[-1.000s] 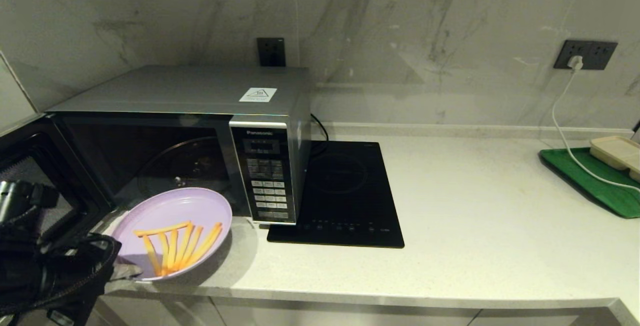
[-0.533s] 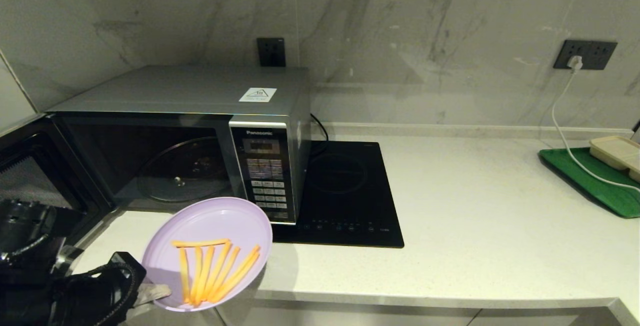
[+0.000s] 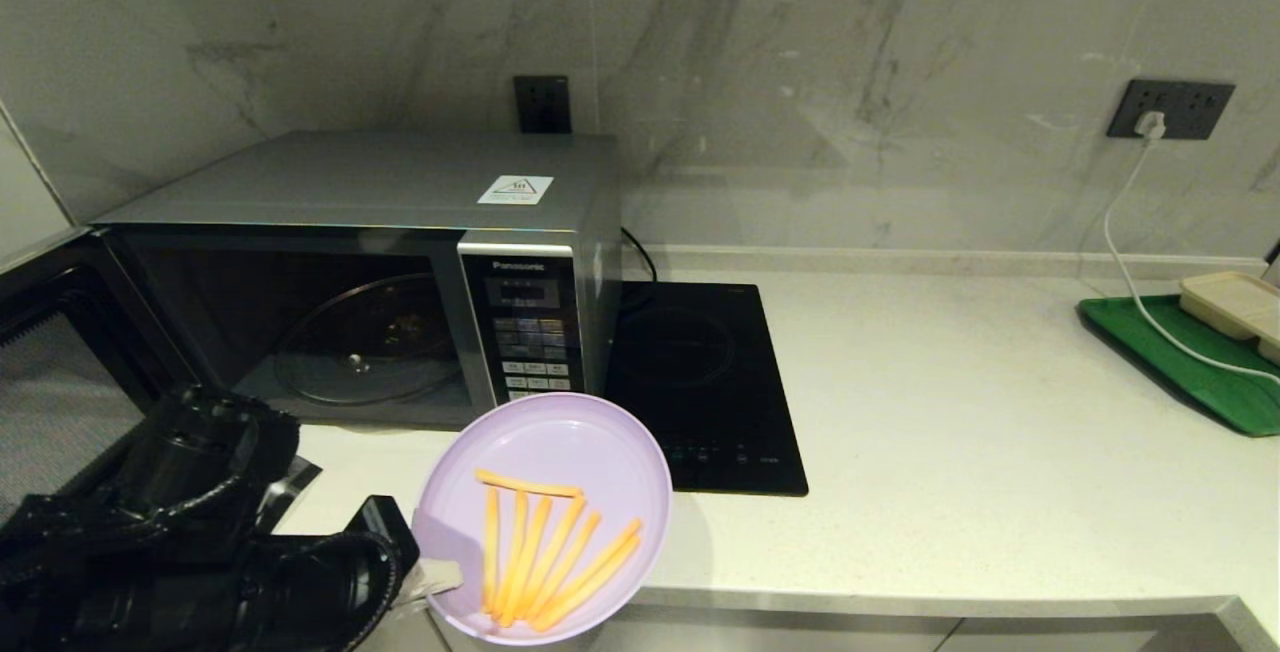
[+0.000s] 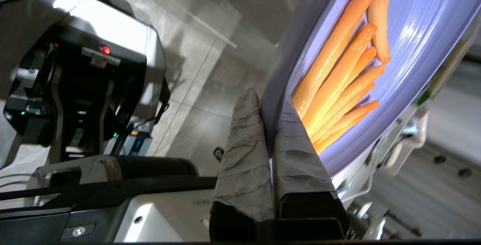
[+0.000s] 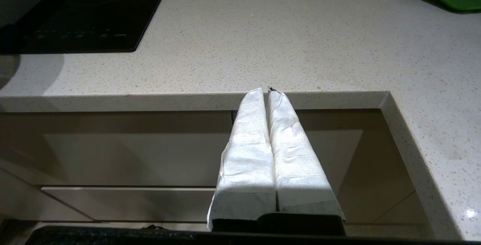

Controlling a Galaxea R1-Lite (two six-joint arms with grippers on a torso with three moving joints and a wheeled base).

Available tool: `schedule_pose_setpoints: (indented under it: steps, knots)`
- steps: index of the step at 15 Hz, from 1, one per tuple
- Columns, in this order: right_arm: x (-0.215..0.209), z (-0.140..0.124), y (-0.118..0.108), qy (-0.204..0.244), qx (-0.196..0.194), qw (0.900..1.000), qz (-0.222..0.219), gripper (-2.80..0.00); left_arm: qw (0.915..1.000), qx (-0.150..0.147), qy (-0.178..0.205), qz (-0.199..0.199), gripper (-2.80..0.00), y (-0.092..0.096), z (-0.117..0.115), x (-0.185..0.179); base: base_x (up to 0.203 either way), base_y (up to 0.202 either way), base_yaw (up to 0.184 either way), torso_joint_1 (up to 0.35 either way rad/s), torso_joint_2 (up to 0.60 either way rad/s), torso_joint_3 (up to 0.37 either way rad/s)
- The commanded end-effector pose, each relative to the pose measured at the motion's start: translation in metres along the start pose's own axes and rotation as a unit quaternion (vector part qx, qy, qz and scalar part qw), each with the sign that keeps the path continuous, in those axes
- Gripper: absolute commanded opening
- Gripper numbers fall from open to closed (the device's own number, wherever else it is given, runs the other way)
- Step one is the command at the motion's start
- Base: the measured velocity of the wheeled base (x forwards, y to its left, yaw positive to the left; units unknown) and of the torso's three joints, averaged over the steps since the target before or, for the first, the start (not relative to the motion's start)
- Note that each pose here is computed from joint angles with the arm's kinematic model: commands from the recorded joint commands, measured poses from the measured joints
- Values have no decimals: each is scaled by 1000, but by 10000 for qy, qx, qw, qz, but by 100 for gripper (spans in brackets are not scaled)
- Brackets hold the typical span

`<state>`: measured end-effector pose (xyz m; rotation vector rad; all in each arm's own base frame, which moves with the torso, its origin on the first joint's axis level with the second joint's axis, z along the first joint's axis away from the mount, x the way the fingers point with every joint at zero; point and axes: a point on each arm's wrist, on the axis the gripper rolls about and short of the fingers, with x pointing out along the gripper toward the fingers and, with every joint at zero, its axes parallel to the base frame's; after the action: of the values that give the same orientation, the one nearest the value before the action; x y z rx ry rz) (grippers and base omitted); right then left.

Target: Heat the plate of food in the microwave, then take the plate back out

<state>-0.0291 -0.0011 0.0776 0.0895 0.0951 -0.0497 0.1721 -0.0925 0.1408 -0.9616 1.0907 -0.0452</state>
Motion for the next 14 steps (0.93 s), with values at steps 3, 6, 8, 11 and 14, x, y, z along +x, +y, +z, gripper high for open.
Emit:
schedule_pose_setpoints:
  steps: [3, 6, 8, 11, 14]
  knots:
    - [0, 0, 0, 5, 7, 10000, 4, -280, 9982, 302, 454, 253, -280, -14, -14, 35, 0, 0, 0, 0, 0, 0]
    - [0, 0, 0, 5, 0, 10000, 4, -280, 9968, 496, 599, 209, -280, -30, -20, 49, 0, 0, 0, 0, 0, 0]
    - [0, 0, 0, 5, 6, 10000, -2, -280, 9957, 558, 662, 335, -280, -38, -17, 69, 0, 0, 0, 0, 0, 0]
    - [0, 0, 0, 5, 2, 10000, 2, -280, 9933, 789, 753, 385, -280, -54, -18, 94, 0, 0, 0, 0, 0, 0]
    - [0, 0, 0, 5, 6, 10000, 4, -280, 9915, 1043, 737, 266, -280, -67, -15, 102, 0, 0, 0, 0, 0, 0]
